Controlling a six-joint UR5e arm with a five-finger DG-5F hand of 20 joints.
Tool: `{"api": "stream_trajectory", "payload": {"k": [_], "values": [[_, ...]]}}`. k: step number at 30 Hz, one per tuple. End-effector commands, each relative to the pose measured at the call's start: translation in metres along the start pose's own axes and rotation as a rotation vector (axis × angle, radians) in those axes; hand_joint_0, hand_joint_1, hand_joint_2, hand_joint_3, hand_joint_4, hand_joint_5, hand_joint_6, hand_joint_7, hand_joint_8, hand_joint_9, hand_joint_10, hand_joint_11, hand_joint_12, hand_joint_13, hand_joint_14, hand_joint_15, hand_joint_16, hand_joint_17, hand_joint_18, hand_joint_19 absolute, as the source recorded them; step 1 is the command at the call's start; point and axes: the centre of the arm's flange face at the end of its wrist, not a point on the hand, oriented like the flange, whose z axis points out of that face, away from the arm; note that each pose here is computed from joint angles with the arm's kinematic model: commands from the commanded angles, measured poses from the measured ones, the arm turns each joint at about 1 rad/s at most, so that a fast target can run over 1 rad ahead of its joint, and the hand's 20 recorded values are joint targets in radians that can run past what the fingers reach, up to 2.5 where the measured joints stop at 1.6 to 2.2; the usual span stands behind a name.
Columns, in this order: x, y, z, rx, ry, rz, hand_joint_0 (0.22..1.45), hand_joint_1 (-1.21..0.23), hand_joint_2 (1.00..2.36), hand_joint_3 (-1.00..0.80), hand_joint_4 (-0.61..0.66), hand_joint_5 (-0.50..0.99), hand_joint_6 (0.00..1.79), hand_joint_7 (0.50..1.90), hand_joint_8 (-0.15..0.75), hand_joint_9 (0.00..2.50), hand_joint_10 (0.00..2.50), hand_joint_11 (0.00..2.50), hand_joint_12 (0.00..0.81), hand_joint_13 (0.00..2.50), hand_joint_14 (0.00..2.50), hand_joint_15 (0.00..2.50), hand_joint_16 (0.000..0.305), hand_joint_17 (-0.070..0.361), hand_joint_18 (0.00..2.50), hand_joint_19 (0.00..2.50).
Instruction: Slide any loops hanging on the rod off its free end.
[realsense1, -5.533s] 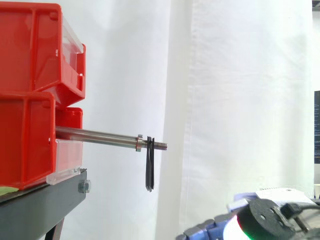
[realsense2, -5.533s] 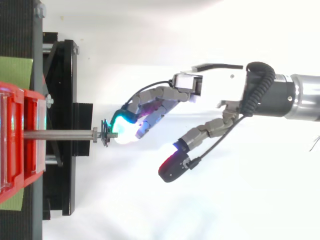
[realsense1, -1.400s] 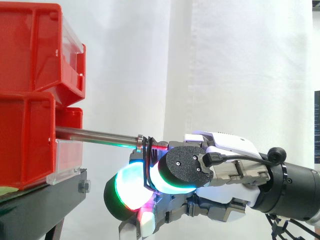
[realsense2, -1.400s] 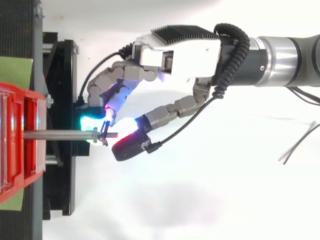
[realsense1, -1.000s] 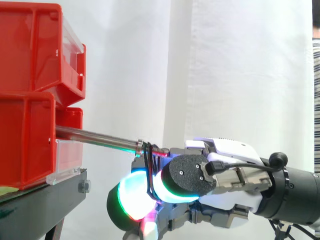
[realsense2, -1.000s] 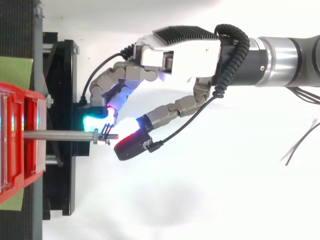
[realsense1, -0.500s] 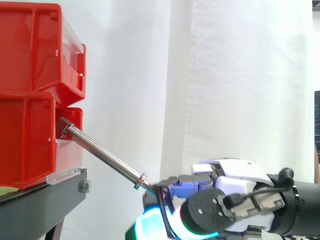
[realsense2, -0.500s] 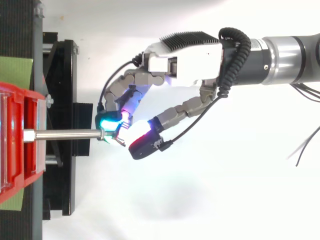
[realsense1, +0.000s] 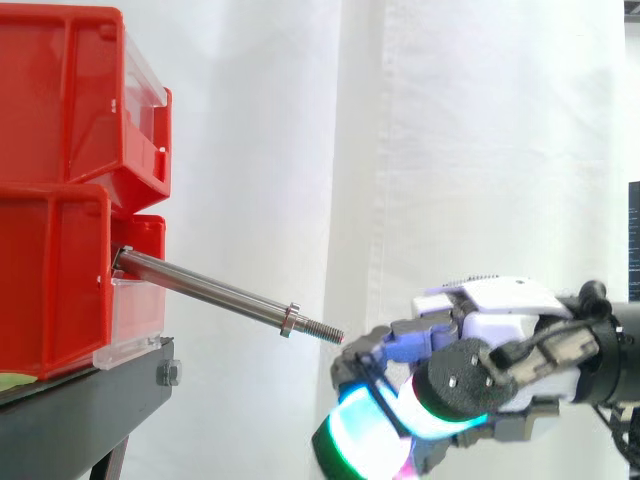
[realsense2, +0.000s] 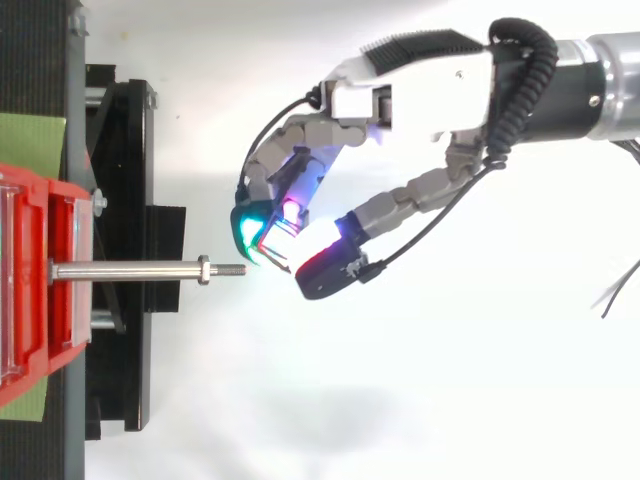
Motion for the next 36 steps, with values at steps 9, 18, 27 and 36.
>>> {"api": "stream_trajectory", "payload": {"k": [9, 18, 27, 36], "values": [[-0.026, 0.038, -0.037, 0.23, -0.05, 0.134, 0.65, -0.77, 1.02, -0.23, 0.06, -0.16, 0.93, 0.99, 0.301, 0.91, 0.01, 0.5, 0.336, 0.82, 0.01, 0.33, 0.038, 0.086, 0.68, 0.31], [-0.029, 0.043, -0.048, 0.305, -0.114, 0.371, 0.66, -0.84, 1.01, -0.36, 0.09, -0.16, 0.91, 0.95, 0.289, 0.92, 0.01, 0.5, 0.336, 0.82, 0.01, 0.32, 0.039, 0.088, 0.71, 0.31], [-0.023, 0.045, -0.053, 0.355, -0.12, 0.438, 0.66, -0.85, 1.01, -0.41, 0.07, -0.15, 0.89, 1.02, 0.282, 1.0, 0.01, 0.5, 0.333, 0.83, 0.01, 0.31, 0.038, 0.086, 0.72, 0.31], [-0.023, 0.046, -0.053, 0.353, -0.119, 0.443, 0.63, -0.77, 1.0, -0.48, 0.05, -0.13, 0.86, 1.01, 0.258, 1.08, 0.01, 0.49, 0.324, 0.85, 0.01, 0.31, 0.038, 0.085, 0.72, 0.31]]}}
